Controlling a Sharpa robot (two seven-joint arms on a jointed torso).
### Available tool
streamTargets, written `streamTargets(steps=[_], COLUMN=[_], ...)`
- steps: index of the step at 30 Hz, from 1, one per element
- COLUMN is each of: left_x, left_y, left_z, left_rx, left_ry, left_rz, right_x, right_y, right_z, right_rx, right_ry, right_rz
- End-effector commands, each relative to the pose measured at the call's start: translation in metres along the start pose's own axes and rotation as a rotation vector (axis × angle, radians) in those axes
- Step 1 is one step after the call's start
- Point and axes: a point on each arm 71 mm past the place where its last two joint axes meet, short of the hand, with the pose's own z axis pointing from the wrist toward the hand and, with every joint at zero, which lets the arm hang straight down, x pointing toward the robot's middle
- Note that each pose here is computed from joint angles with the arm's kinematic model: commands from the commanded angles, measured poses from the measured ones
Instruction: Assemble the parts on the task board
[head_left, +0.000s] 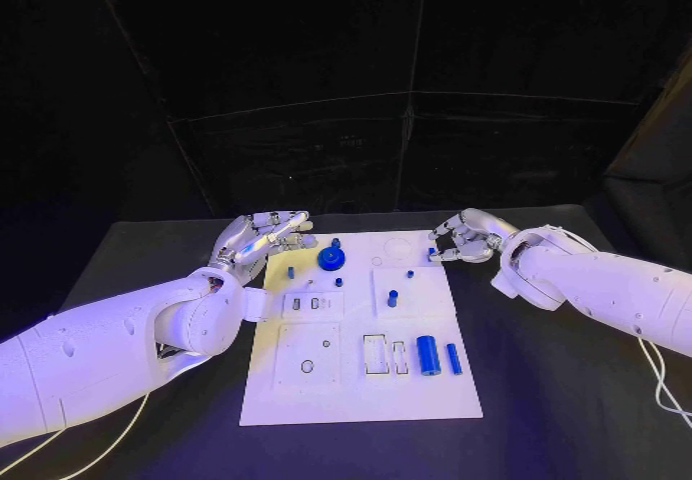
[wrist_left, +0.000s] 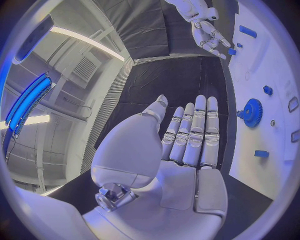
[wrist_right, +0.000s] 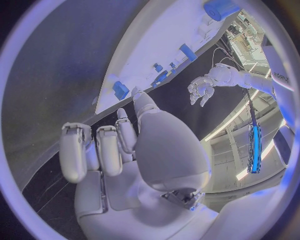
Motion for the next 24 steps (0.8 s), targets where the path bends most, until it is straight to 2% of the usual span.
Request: streamTargets(steps=[1,14,24], left_x=[0.0015,0.0008,-0.0004], left_y=[-0.0012,-0.001,-0.0009], left_z=[0.0005,0.0004,0.0005], left_rx=[0.01,0.006,0.006], left_ry=[0.011,0.009,0.005], left_rz=[-0.006,-0.005,-0.002], right_x=[0.0036,0.0071,0.0098], right_y=[-0.0009,-0.0055,-0.0042], right_z=[0.0009,0.003,0.0053], right_rx=[0.027,0.063,0.06], right_ry=[0.022,0.023,0.033], right_rz=[-0.02,-0.024,-0.023])
